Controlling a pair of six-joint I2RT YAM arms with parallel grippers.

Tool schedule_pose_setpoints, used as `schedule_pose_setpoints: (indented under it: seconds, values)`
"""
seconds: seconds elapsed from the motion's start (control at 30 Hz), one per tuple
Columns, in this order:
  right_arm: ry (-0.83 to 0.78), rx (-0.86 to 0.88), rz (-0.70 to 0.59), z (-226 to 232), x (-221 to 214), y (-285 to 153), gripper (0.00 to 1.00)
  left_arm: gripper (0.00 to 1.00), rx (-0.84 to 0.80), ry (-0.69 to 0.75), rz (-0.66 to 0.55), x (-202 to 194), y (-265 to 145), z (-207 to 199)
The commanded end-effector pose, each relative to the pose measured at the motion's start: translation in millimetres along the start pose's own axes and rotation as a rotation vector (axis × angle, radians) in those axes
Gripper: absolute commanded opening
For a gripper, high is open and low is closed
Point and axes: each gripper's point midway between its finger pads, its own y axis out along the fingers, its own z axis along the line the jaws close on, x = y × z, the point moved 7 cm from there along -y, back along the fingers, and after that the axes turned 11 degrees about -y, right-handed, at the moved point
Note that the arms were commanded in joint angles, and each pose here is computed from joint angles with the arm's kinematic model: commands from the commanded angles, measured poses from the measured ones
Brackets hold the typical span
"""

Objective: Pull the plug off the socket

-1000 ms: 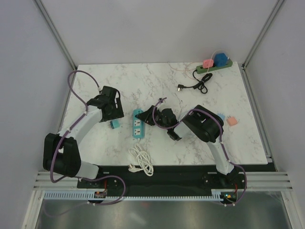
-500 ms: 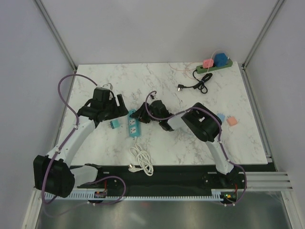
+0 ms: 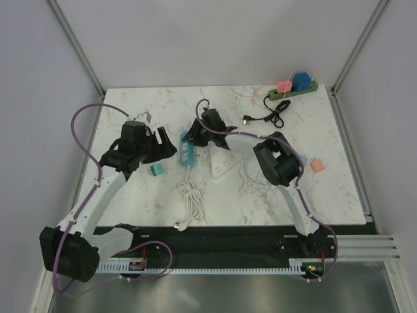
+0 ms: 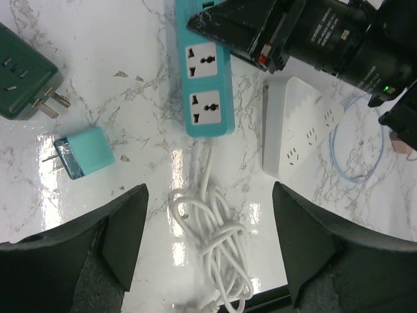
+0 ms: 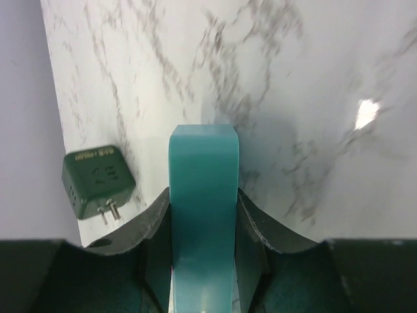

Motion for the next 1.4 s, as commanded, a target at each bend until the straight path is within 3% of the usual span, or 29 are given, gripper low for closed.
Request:
schedule_pose_setpoints:
  seconds: [0.0,0.23,0.33,0.37,0.43,0.47,0.63,0.77,0.83,0.9,1.1,1.2,1.37]
  values:
    - [-0.009,-0.108,-0.013,-28.3,24.9,4.4,0.00,0.83,-0.064,-0.028,-0.024,2.5,-2.9,-8.4]
    - [-0.018,-0.135,-0.078,-43.1,63.6,17.8,0.00,0.82,-0.071,-0.020,-0.010,1.0,-1.4,-8.4]
    - [-0.034,-0.161,-0.085,-51.9,69.9,19.9,0.11,0.81,-0.083,-0.019,-0.012,0.9,-2.5,-9.6]
    - [-0.041,-0.178,-0.074,-54.5,69.5,19.1,0.21,0.81,-0.089,-0.017,-0.011,1.0,-2.6,-10.3]
    - [-0.081,-0.195,-0.063,-55.7,71.1,16.1,0.31,0.81,-0.093,-0.017,-0.004,0.1,-1.7,-10.4]
    - [-0.095,-0.196,-0.064,-53.5,74.3,12.4,0.39,0.81,-0.096,-0.016,0.002,-0.6,-1.1,-10.6]
    - [-0.142,-0.227,-0.071,-55.5,94.0,-14.0,0.59,0.80,-0.131,-0.016,0.016,-1.8,-3.3,-14.5]
    - [-0.219,-0.270,-0.075,-55.0,112.0,-37.5,0.81,0.80,-0.162,-0.014,0.020,-2.2,-7.2,-18.2]
    - [-0.250,-0.292,-0.079,-56.0,127.4,-54.1,0.83,0.80,-0.172,-0.015,0.021,-3.2,-8.4,-18.7]
    - [-0.258,-0.294,-0.106,-55.3,142.3,-71.7,0.91,0.80,-0.179,-0.016,0.019,-3.6,-8.9,-19.1]
    - [-0.188,-0.395,-0.232,-98.3,195.5,-130.0,0.96,0.80,-0.190,-0.017,0.041,-4.8,-6.3,-20.1]
    - [-0.098,-0.486,-0.300,-141.1,218.9,-161.1,0.95,0.80,-0.195,-0.014,0.034,-4.5,-7.6,-20.5]
    - [-0.058,-0.595,-0.373,-180.0,236.1,-196.6,0.85,0.80,-0.206,-0.020,0.055,-6.9,-5.2,-21.2]
